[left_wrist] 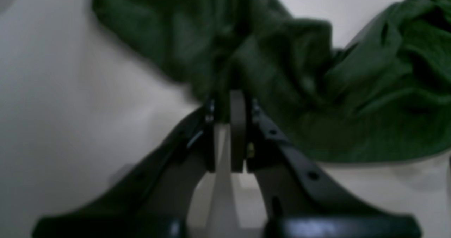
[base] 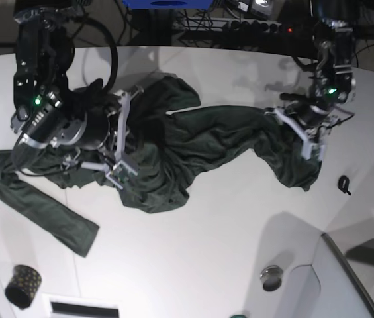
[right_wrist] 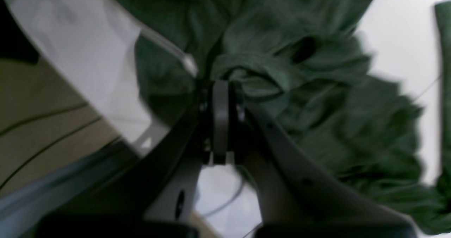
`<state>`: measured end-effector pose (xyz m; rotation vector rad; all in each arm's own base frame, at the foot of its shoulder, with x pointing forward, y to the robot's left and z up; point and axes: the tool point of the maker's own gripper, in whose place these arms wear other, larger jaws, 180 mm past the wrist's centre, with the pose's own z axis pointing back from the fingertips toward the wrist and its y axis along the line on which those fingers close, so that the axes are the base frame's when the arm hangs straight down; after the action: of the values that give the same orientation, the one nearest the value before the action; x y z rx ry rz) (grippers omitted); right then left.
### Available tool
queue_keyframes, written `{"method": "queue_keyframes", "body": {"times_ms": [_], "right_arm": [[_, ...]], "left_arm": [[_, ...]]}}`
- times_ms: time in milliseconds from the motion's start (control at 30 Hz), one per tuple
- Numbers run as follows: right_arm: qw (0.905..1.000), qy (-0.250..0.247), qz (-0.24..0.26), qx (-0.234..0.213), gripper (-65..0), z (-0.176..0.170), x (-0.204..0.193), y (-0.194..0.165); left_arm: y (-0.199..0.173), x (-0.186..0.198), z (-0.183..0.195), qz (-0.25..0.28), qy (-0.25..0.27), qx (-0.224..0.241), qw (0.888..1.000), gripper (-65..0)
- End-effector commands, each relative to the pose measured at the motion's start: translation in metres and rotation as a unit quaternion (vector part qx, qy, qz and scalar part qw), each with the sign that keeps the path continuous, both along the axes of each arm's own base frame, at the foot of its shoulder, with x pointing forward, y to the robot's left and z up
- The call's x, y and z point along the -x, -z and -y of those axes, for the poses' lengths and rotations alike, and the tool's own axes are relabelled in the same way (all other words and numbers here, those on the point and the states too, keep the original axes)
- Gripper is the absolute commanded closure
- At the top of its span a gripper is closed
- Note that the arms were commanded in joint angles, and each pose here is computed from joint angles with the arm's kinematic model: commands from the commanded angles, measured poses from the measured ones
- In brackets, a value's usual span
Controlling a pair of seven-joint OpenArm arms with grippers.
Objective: Layout the t-shirt on the table in an organized manner, then fold the t-shirt properly
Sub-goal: 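Grasp the shirt with the left gripper and pull it away from the right gripper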
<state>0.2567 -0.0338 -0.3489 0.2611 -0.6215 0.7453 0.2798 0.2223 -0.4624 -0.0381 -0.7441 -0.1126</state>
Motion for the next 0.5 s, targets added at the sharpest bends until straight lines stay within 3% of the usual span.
{"method": "queue_keyframes", "body": {"times_ms": [0,133,300,467], "right_arm": [[0.9995,-0.009,0.029,-0.012,-0.6,-0.005,-0.011,-0.015],[0.9978,-0.016,0.060,-0.025,-0.6,-0.009,-0.029,-0.034],[0.9914,-0.055,0.066,-0.099,-0.6,-0.032,-0.034,-0.064],[0.9824,-0.091,0.048,-0.156,-0.6,-0.052,-0.022,-0.074]], "left_arm": [[-0.006,-0.015,0.005,0.016,0.016,-0.010,1.000,-5.4],[0.016,-0.033,0.043,-0.010,0.068,-0.036,0.997,-5.4],[0.034,-0.060,0.083,-0.033,0.100,-0.040,0.994,-5.4],[0.032,-0.104,0.115,0.001,0.097,-0.026,0.995,-5.4]]}}
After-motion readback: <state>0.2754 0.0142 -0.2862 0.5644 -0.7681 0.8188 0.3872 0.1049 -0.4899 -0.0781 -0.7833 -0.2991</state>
